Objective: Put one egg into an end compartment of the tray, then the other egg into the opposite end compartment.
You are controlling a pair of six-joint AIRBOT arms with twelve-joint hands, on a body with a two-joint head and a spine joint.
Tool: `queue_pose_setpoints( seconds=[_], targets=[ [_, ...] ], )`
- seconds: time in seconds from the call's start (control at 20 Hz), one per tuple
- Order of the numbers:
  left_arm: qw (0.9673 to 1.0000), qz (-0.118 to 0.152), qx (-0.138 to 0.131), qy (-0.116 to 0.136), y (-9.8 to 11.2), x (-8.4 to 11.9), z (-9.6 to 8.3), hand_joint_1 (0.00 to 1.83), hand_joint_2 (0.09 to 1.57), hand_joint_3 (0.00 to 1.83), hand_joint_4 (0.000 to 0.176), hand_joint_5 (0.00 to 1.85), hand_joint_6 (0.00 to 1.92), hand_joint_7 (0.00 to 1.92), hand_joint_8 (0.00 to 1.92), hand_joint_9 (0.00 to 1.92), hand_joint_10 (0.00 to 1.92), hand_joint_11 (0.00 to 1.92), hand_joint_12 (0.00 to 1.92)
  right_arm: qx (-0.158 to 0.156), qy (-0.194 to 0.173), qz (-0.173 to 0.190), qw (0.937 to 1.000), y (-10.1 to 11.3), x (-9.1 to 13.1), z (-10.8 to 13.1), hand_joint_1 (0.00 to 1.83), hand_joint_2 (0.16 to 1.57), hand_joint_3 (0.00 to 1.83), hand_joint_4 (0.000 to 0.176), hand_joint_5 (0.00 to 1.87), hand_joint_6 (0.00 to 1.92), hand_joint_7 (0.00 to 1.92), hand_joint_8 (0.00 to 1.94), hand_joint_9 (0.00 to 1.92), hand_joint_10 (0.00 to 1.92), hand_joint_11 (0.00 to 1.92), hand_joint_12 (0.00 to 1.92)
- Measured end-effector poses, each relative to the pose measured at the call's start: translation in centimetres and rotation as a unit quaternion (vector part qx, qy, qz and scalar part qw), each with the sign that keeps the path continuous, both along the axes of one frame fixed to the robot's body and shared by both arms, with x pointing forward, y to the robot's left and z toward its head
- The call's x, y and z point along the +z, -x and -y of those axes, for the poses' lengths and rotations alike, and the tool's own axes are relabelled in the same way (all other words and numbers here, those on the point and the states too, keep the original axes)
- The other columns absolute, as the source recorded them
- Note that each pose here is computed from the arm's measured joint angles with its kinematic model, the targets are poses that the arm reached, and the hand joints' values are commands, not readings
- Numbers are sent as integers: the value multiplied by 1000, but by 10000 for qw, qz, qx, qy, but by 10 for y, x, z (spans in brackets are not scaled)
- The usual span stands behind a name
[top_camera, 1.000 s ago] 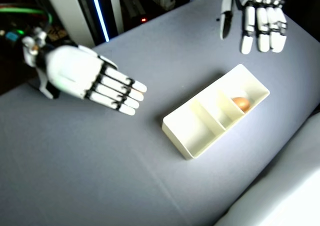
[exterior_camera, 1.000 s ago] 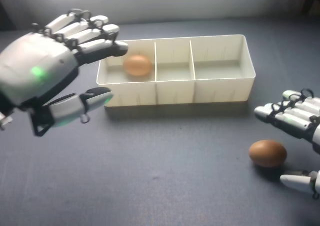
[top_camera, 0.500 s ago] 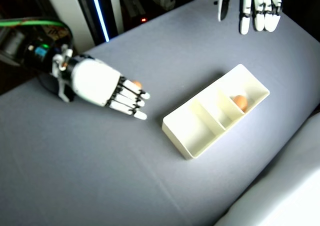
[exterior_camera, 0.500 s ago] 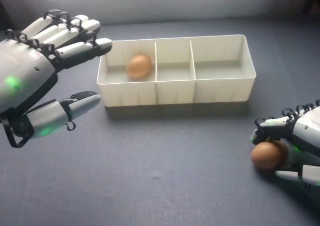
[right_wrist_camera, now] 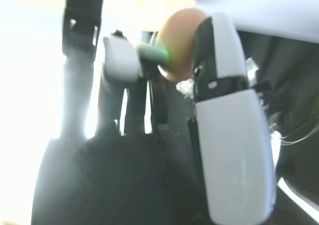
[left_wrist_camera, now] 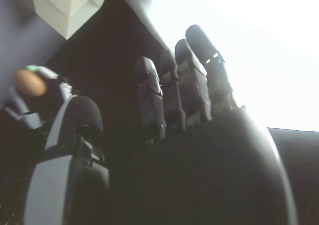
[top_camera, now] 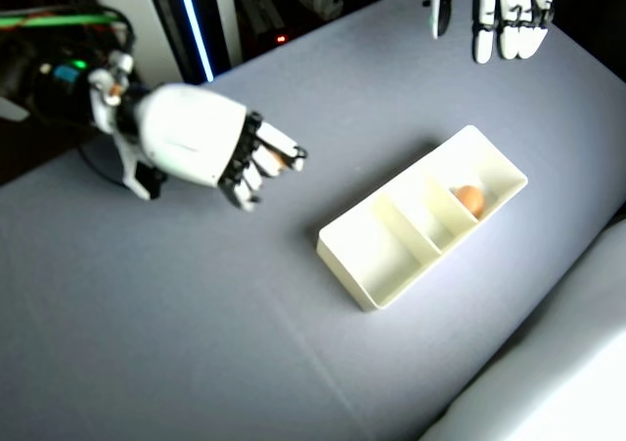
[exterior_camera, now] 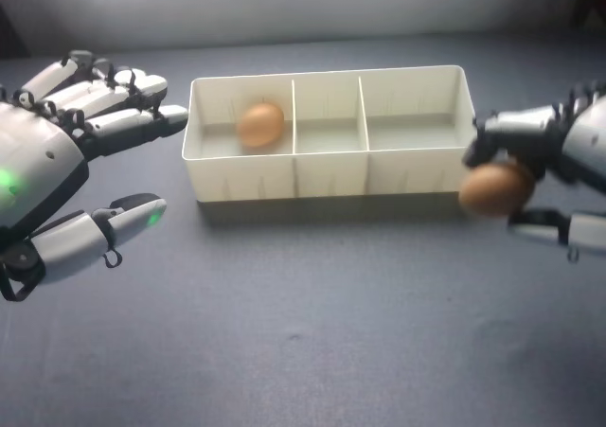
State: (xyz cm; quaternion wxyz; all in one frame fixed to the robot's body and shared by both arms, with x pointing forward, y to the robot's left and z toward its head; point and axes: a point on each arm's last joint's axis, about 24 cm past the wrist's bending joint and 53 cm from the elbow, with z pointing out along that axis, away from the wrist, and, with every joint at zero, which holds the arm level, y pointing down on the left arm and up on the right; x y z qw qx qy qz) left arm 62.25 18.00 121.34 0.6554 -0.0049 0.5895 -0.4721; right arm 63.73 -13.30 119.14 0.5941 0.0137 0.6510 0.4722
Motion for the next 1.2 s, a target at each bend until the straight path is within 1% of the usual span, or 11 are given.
queue_pose_setpoints(
  seconds=[0.1,0.45,0.6,0.65,0.7,0.75,0.8,0.85,0.9,1.1,1.2],
  targets=[
    [10000,-59,1,-24,1,-4,-1,486,1381,0,0,480,6,302,5,298,23,0,1163,-38,-72,213,9997,-9,16,1,1143,1318,1,0,543,1636,701,1440,668,1450,540,1788],
    [9999,-150,-4,42,0,-9,-1,545,1362,0,0,491,6,299,3,301,14,0,1296,-280,-321,314,9986,-63,40,-11,1162,1327,0,0,545,1399,721,1709,891,1837,920,1921],
    [9994,-318,-66,88,1,-22,2,498,1389,3,0,456,5,269,4,247,8,0,1049,-408,-254,30,9988,-90,27,-21,1291,1286,0,0,556,1386,695,1522,752,1659,679,1875],
    [9992,-361,-62,136,0,-24,3,450,1393,1,0,445,2,263,1,239,6,0,920,-446,-170,-120,9988,-98,18,-23,1192,1314,2,0,505,1433,739,1605,832,1727,870,1912],
    [9992,-357,-60,139,0,-23,3,439,1394,1,3,439,0,268,3,247,10,0,893,-454,-68,-254,9986,-104,10,-27,1238,1316,0,0,310,998,634,1587,693,1622,735,1919],
    [9992,-359,-42,154,-1,-23,2,449,1391,0,5,443,1,265,1,240,5,0,843,-484,-5,-351,9982,-108,4,-29,881,1322,1,0,190,658,381,1070,475,1468,516,1907],
    [9993,-345,-42,158,-1,-22,1,449,1391,0,5,443,1,265,1,240,5,0,843,-518,56,-400,9978,-110,2,-30,881,1322,1,0,190,658,381,1070,475,1468,516,1907],
    [9993,-345,-57,152,0,-23,2,401,1388,0,10,445,2,269,2,240,4,0,822,-553,185,-413,9974,-112,-1,-29,655,1308,0,0,92,271,236,439,147,1203,59,1859],
    [9993,-344,-58,151,0,-23,2,359,1388,0,26,438,1,260,0,225,2,0,781,-583,176,-442,9972,-113,-2,-27,592,1296,0,0,31,147,140,212,29,1022,11,1738],
    [9992,-358,-57,188,0,-23,1,341,1396,1,9,433,1,267,2,249,9,0,854,-534,55,-404,9977,-106,6,-31,393,1338,17,0,1,6,92,26,0,789,0,1731],
    [9990,-384,-13,230,2,-24,-2,338,1411,2,25,362,0,253,0,247,4,0,911,-392,-66,-282,9988,-92,17,-39,271,1393,26,0,0,0,63,11,0,846,0,1810]
  ],
)
